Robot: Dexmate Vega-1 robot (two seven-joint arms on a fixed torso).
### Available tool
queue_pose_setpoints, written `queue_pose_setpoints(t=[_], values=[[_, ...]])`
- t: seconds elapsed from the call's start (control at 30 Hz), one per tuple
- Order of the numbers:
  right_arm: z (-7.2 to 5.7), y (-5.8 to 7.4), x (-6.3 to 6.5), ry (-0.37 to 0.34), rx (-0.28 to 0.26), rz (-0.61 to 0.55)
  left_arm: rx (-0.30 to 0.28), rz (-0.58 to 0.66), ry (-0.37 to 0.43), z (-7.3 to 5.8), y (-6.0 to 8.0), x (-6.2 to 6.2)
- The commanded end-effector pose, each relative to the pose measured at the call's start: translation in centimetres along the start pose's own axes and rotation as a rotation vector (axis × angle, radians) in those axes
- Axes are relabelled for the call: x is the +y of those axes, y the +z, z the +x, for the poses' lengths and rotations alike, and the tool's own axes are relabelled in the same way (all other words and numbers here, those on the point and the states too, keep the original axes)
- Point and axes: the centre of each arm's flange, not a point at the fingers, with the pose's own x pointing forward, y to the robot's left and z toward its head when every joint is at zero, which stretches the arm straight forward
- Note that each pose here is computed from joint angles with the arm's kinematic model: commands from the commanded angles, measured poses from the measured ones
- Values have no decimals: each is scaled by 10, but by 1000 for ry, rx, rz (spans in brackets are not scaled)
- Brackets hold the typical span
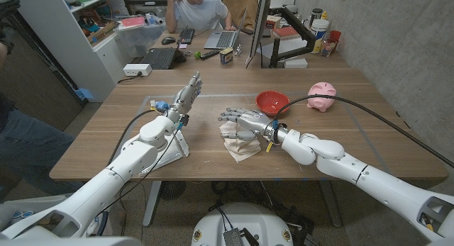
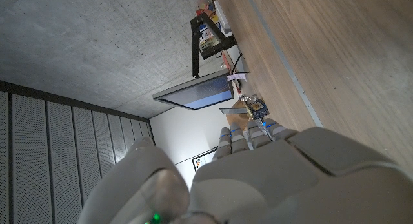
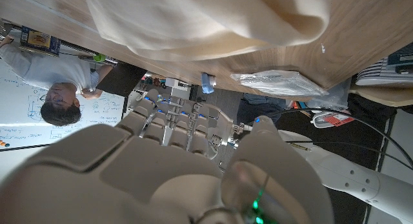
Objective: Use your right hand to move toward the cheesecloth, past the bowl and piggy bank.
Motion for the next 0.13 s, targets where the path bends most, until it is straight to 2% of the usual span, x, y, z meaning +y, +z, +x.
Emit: queue_pose_setpoints(t=[0.03, 0.13], values=[[2, -2, 1, 17, 5, -6, -3, -9, -5, 4, -1, -3], [2, -3, 1, 19, 3, -6, -5, -9, -3, 4, -1, -3]])
